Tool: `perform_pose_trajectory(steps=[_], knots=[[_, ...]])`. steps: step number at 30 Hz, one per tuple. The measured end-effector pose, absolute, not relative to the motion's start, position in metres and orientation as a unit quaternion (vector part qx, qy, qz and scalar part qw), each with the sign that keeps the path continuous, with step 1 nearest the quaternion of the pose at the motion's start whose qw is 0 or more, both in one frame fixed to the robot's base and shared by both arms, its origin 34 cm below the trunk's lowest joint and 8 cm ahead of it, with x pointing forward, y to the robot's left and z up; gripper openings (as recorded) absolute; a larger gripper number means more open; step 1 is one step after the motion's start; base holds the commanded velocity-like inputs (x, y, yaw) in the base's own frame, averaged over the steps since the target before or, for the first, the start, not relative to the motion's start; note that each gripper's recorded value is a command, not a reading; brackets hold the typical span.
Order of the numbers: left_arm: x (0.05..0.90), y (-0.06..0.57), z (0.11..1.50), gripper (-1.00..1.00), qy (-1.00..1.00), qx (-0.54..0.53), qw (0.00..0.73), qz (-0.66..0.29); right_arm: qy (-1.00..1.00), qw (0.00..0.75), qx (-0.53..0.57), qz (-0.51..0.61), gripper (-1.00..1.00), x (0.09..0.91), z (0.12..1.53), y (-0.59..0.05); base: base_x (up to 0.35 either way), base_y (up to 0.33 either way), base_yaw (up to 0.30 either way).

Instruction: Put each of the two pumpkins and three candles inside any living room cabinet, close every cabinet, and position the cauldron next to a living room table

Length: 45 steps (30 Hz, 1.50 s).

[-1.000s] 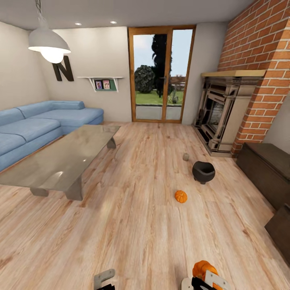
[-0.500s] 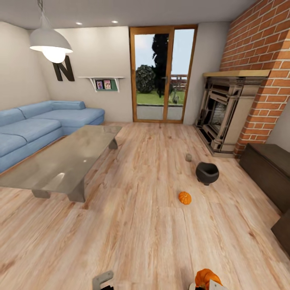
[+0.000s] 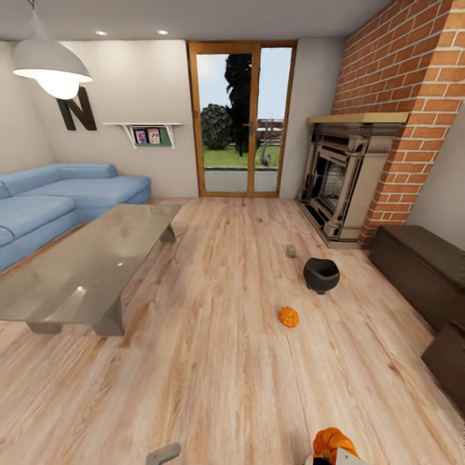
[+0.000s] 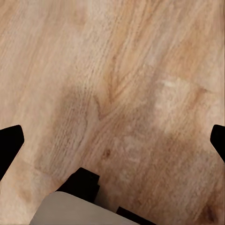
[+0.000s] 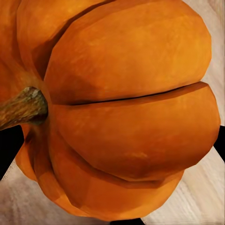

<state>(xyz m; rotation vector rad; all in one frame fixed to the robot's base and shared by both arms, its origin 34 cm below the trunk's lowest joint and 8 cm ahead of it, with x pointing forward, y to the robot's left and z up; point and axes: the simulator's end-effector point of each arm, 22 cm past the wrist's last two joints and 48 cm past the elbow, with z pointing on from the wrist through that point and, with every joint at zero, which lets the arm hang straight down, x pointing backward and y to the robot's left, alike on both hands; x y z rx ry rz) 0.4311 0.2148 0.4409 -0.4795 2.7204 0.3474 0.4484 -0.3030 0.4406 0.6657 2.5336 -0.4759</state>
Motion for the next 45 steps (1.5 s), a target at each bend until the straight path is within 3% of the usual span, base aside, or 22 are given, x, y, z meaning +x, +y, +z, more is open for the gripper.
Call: perform_pose_trajectory(steps=[23, 45], knots=[[0.4317, 0.2144, 0.4409, 1.00, 0.961, -0.169, 0.180, 0.123, 0.924, 0.238, 0.242, -0.174, -1.00, 0.4481, 0.4403, -0.3032, 0.159, 0.248, -0.274], [0.4317, 0.2141, 0.4409, 1.00, 0.961, -0.169, 0.180, 0.123, 0.924, 0.238, 0.245, -0.174, -1.00, 0.4476, 0.4401, -0.3036, 0.275, 0.217, -0.019]])
